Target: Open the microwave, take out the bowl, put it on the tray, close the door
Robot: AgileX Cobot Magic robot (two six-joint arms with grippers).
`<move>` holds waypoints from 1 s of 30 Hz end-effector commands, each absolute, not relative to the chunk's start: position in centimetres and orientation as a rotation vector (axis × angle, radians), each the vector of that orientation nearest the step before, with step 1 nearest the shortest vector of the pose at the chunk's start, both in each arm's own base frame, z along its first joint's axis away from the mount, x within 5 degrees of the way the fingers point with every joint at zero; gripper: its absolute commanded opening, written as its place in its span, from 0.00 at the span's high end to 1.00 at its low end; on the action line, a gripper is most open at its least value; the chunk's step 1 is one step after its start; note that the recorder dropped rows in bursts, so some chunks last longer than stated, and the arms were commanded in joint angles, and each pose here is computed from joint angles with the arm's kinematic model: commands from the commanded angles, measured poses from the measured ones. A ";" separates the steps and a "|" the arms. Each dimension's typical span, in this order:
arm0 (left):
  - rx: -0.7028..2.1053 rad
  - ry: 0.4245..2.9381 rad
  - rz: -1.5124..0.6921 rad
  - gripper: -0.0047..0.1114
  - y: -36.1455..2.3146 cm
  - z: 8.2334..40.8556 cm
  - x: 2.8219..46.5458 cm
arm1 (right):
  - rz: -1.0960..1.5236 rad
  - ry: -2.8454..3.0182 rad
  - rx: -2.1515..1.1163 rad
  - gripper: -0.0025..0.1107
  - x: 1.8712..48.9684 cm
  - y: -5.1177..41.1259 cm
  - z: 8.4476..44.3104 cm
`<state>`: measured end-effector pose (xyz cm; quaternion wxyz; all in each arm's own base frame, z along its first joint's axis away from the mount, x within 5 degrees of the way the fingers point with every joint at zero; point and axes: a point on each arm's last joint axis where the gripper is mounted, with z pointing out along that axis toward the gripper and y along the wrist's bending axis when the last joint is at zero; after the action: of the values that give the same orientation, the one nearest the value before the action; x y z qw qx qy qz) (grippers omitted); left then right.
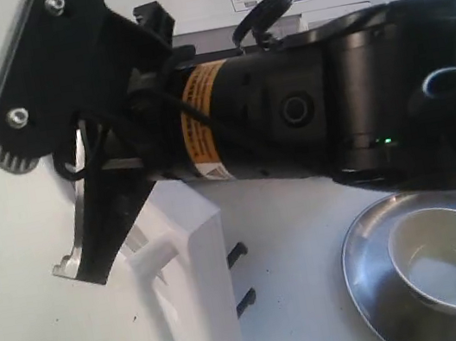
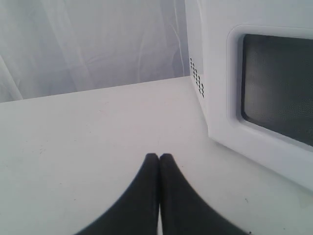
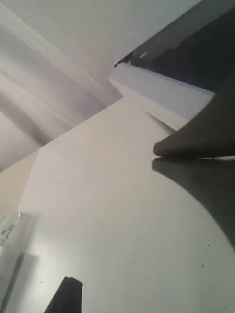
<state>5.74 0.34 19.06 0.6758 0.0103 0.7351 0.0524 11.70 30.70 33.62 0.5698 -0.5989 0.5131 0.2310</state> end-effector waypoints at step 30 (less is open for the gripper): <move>0.022 1.649 0.112 0.96 0.3 19.2 5.7 | 0.188 1.432 -0.766 0.98 14.2 21.5 38.8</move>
<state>5.74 0.34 19.06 0.6758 0.0103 0.7351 0.0524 16.58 23.23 37.41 0.6609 -0.3551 0.6608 0.0197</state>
